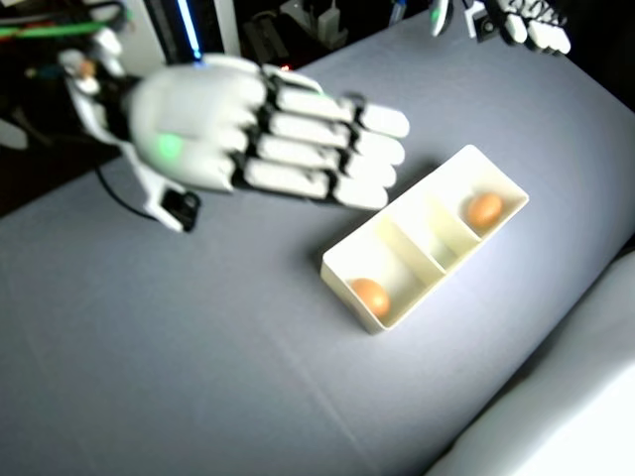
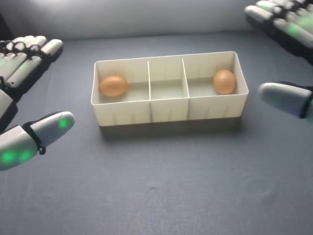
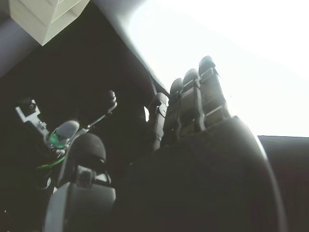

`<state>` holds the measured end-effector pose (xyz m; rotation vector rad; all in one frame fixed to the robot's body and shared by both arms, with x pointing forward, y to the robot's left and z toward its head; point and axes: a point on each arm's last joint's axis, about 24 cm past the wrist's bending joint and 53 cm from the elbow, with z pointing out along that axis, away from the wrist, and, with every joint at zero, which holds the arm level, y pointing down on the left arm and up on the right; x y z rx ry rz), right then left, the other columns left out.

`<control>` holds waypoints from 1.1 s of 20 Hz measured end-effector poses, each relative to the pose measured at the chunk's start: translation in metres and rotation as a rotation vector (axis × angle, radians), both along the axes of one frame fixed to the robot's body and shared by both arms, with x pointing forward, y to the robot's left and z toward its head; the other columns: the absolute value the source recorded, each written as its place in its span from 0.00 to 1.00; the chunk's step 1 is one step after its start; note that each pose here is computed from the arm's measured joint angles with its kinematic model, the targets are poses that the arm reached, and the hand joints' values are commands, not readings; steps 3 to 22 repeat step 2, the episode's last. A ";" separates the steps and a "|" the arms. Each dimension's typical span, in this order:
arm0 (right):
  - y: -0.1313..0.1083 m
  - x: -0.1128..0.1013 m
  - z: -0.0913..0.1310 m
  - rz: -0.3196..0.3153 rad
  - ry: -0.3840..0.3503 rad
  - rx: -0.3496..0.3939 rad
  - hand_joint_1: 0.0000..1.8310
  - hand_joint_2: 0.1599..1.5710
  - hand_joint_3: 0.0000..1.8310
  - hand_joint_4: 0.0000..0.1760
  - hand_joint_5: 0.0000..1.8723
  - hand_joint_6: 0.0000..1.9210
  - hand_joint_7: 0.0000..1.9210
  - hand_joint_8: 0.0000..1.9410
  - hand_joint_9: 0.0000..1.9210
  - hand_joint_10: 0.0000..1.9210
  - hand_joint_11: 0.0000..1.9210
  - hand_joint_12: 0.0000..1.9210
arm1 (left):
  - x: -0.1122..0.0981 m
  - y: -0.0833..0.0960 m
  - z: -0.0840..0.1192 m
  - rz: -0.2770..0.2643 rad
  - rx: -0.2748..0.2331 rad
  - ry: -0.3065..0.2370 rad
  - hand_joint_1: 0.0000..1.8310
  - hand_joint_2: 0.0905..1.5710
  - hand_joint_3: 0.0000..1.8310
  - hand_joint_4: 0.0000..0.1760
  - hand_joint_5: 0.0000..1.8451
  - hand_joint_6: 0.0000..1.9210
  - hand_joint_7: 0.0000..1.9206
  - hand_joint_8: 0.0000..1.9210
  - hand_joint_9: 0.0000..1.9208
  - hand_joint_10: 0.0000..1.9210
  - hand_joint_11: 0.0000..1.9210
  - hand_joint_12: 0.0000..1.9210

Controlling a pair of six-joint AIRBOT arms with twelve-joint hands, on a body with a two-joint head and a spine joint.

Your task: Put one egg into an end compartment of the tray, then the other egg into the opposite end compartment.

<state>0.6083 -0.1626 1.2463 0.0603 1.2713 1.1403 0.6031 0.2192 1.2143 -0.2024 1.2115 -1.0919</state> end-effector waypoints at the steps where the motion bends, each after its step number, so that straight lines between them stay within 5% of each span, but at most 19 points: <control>1: -0.007 -0.002 0.001 -0.016 -0.001 0.008 0.05 0.91 0.01 0.01 0.00 0.00 0.00 0.00 0.00 0.00 0.00 0.00 | -0.001 0.002 0.002 0.005 -0.007 -0.008 0.00 0.75 0.00 0.96 0.00 0.00 0.00 0.00 0.00 0.00 0.00 0.00; 2: -0.018 -0.006 0.007 -0.042 -0.016 0.023 0.00 0.90 0.00 0.00 0.00 0.00 0.00 0.00 0.00 0.00 0.00 0.00 | -0.004 0.004 0.004 0.006 -0.011 -0.022 0.00 0.76 0.00 0.63 0.00 0.00 0.00 0.00 0.00 0.00 0.00 0.00; 22: -0.018 -0.006 0.007 -0.042 -0.016 0.023 0.00 0.90 0.00 0.00 0.00 0.00 0.00 0.00 0.00 0.00 0.00 0.00 | -0.004 0.004 0.004 0.006 -0.011 -0.022 0.00 0.76 0.00 0.63 0.00 0.00 0.00 0.00 0.00 0.00 0.00 0.00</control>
